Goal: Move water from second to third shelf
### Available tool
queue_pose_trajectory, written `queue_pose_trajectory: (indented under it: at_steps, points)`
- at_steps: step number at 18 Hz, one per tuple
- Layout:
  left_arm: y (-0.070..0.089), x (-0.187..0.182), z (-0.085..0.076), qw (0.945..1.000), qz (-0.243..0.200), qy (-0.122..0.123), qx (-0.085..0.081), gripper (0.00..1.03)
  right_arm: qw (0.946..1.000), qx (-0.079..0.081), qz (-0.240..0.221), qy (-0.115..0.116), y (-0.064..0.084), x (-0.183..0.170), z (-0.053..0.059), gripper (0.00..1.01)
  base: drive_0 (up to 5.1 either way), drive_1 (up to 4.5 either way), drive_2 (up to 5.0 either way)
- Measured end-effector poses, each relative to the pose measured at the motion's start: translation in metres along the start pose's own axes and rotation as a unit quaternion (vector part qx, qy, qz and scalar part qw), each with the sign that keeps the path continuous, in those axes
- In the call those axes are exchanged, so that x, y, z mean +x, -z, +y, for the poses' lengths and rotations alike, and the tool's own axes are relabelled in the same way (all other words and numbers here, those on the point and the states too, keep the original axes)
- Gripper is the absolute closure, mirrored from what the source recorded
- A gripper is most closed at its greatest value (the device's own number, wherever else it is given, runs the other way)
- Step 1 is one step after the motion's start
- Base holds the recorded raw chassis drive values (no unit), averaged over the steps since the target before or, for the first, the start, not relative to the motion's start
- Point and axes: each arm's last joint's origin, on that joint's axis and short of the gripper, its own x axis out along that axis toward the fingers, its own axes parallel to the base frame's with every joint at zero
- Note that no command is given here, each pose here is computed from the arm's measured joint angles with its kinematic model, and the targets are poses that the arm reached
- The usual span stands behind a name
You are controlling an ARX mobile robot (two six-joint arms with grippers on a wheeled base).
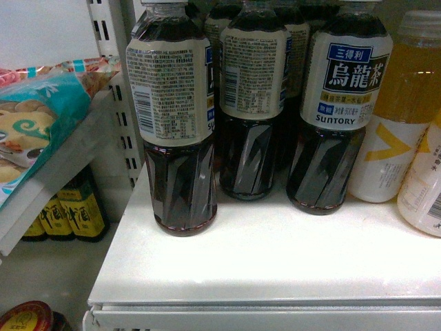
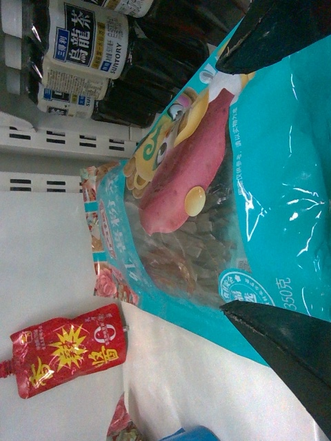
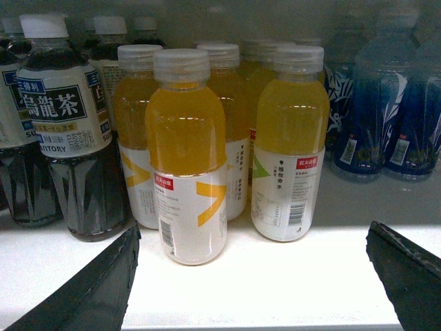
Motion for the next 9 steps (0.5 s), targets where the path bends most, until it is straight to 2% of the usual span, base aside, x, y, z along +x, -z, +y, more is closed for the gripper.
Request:
queue_pose_trajectory:
  at_steps: [9]
  points:
    - [0.0000,0.0000,0.0000,1.0000,0.000,0.000,0.000,0.05,1.0000,0.000,0.000,0.000,0.0000,0.0000,0.0000,0.03,0.0,0.00,0.0]
